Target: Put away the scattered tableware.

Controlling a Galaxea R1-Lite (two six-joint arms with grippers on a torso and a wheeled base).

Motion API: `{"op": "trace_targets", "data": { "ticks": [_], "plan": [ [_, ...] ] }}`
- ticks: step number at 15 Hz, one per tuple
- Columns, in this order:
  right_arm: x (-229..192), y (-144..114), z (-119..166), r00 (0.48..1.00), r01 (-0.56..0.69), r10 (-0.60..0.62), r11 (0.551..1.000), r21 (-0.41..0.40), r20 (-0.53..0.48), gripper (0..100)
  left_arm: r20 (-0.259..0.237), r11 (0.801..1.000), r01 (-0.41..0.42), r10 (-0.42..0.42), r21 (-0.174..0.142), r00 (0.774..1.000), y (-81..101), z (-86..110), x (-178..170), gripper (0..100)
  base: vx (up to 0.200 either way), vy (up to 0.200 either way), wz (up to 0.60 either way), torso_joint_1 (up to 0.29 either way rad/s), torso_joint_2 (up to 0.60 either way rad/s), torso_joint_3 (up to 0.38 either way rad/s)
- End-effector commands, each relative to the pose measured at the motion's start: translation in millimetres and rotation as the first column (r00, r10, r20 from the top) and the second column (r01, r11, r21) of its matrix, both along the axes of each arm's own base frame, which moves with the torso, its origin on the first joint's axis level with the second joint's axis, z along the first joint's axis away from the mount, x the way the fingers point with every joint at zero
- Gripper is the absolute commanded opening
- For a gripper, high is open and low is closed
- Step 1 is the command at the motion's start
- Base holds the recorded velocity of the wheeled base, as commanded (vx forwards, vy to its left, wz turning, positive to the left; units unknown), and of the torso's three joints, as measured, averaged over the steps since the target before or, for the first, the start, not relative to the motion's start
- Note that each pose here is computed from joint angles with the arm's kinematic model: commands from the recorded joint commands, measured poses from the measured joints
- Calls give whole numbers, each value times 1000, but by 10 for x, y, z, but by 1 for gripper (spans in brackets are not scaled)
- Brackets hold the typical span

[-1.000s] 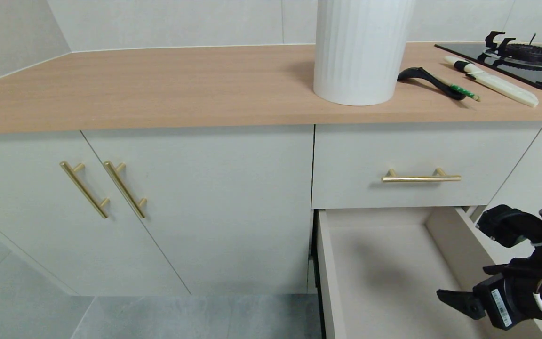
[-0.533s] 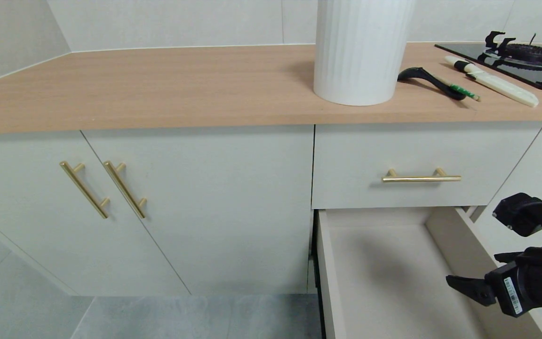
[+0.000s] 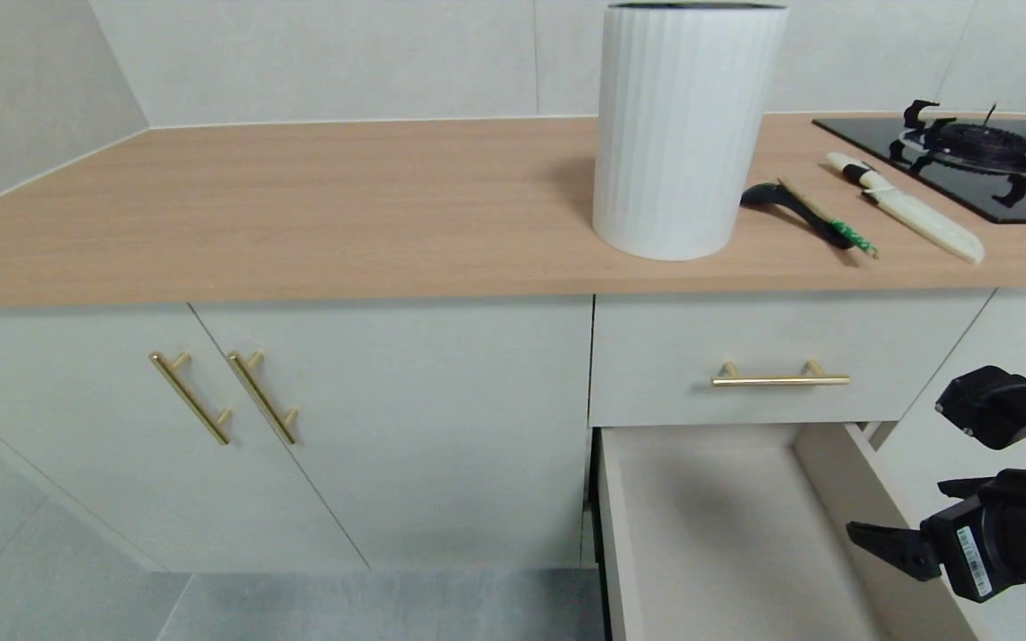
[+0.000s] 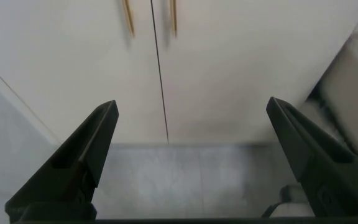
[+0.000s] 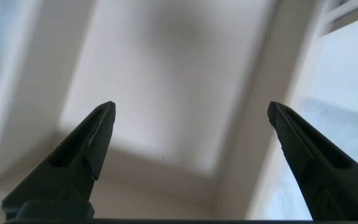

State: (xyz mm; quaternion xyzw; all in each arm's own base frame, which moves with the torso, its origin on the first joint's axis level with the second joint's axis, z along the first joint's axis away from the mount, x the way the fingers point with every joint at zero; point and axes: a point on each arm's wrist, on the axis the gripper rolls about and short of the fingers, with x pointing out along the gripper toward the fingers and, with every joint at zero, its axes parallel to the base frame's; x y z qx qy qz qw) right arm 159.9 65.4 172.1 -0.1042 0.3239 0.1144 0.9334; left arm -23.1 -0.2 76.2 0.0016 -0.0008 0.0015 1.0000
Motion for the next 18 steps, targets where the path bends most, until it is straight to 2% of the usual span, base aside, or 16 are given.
{"op": "trace_targets", "data": {
  "ticks": [1,3,7,10,12,13,14,15,16,18],
  "plan": [
    [3,-1,-5,1000,2,-2,1000,-1,-3,100,0,1000,0,0,0,1000,0,0,0,100,0,0,0,41,-544,-256],
    [2,2,-5,1000,-1,1,1000,-2,-3,100,0,1000,0,0,0,1000,0,0,0,100,0,0,0,114,-500,-256],
    [-2,0,-7,1000,-4,4,1000,-5,-2,100,0,1000,-2,2,0,1000,0,0,0,100,0,0,0,317,-472,-264],
    [-72,-31,102,998,-16,16,1000,1,56,100,0,1000,0,0,0,1000,0,0,0,100,0,0,0,105,-194,-103],
    [-56,-25,454,985,-14,4,999,52,173,100,0,1000,0,0,0,1000,0,0,0,100,0,0,0,16,-30,-13],
    [-54,-24,733,976,-13,-5,997,81,219,100,0,1000,-2,2,0,1000,0,0,0,100,0,0,0,0,0,0],
    [-77,-34,940,971,-14,-8,996,90,240,100,0,1000,0,0,0,1000,0,0,0,100,0,0,0,0,0,0],
    [-116,-51,1286,969,-11,-16,994,106,245,100,0,1000,-2,2,0,1000,0,0,0,100,0,0,0,0,0,0],
    [-55,-24,1480,974,13,-45,989,145,220,100,0,1000,0,0,0,1000,0,0,0,100,0,0,0,0,0,0],
    [353,105,1641,979,129,-161,963,237,122,100,0,1000,-2,2,0,1000,0,0,0,100,0,0,0,0,0,0]
  ]
}}
